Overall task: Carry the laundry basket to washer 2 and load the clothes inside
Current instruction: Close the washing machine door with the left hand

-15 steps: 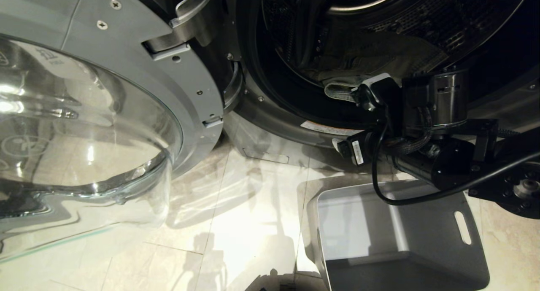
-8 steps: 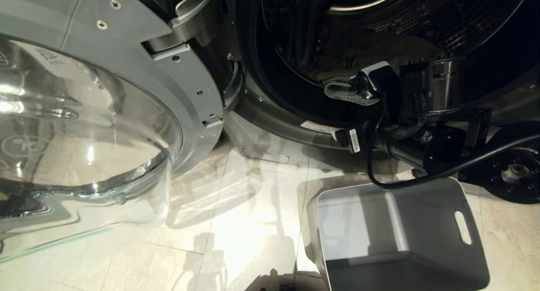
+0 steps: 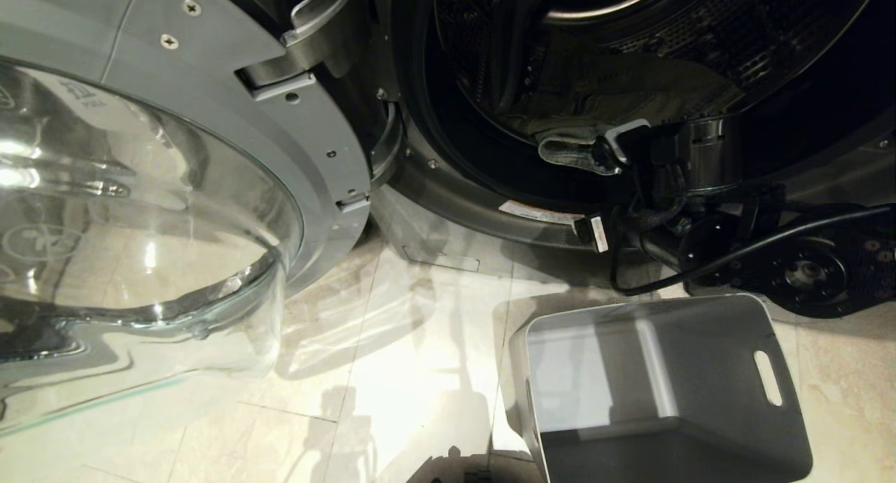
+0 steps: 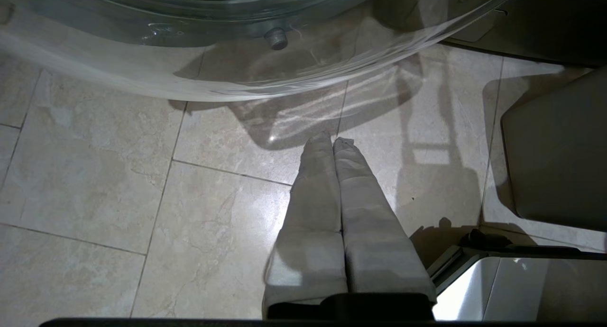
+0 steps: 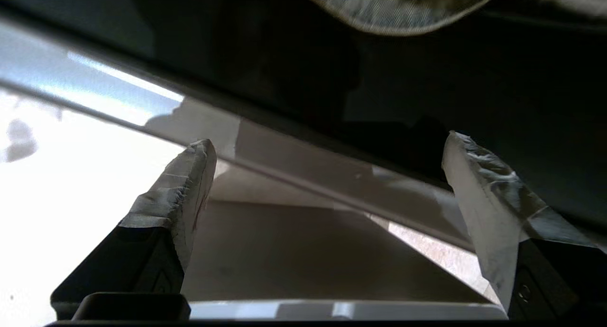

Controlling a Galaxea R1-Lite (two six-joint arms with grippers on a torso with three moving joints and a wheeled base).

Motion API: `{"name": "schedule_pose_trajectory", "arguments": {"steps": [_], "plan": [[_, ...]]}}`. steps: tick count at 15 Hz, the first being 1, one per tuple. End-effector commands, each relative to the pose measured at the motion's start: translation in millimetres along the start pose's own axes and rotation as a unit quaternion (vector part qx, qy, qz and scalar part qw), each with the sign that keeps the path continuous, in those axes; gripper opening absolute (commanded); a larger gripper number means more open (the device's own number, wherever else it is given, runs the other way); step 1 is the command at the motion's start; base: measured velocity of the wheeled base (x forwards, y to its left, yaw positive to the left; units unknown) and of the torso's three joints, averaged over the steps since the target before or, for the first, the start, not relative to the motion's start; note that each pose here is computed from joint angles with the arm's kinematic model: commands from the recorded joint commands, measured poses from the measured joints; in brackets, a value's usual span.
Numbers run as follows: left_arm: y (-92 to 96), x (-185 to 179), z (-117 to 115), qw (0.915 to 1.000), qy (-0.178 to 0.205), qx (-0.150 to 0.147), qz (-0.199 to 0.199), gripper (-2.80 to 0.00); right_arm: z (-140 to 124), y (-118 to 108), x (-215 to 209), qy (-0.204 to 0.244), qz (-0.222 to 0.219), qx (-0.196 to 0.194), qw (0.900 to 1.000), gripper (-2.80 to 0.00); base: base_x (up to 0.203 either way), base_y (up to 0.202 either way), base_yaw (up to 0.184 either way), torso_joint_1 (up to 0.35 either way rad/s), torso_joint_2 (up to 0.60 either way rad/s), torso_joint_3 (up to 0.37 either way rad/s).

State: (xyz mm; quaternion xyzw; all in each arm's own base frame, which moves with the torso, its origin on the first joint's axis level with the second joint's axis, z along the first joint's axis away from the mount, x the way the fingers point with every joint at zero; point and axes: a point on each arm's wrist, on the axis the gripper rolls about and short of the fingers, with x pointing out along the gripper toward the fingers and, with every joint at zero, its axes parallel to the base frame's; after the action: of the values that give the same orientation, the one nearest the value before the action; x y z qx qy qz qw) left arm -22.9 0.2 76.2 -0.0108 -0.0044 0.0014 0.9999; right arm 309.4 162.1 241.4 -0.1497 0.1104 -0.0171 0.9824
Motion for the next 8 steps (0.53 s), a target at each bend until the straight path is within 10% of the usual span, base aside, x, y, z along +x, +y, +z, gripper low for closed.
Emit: {"name": "schedule_pose_trajectory", "arguments": {"steps": [1,5,6,8], "plan": [[0.0,0.1,0.0,1.0,0.001,-0.001,0.0,-2.8,2.9,-0.5,4.5,-0.004,-0.005,0.003,1.0,0.0,0.0,0.0,0.0,0.0,0.0,0.0],[0.0,0.1,0.0,1.0,0.001,0.0,0.0,-2.8,23.7,-7.1,-3.6,-0.036,-0.001,0.024,0.999,0.0,0.0,0.0,0.0,0.0,0.0,0.0],[0.0,0.1,0.0,1.0,0.001,0.0,0.0,-2.8,24.0,-6.4,-4.6,-0.038,0.002,0.025,0.999,-2.8,0.0,0.0,0.0,0.0,0.0,0.0],[0.0,0.1,0.0,1.0,0.001,0.0,0.0,-2.8,23.6,-5.1,-3.9,-0.037,0.003,0.023,0.999,-2.8,0.0,0.0,0.0,0.0,0.0,0.0]]}}
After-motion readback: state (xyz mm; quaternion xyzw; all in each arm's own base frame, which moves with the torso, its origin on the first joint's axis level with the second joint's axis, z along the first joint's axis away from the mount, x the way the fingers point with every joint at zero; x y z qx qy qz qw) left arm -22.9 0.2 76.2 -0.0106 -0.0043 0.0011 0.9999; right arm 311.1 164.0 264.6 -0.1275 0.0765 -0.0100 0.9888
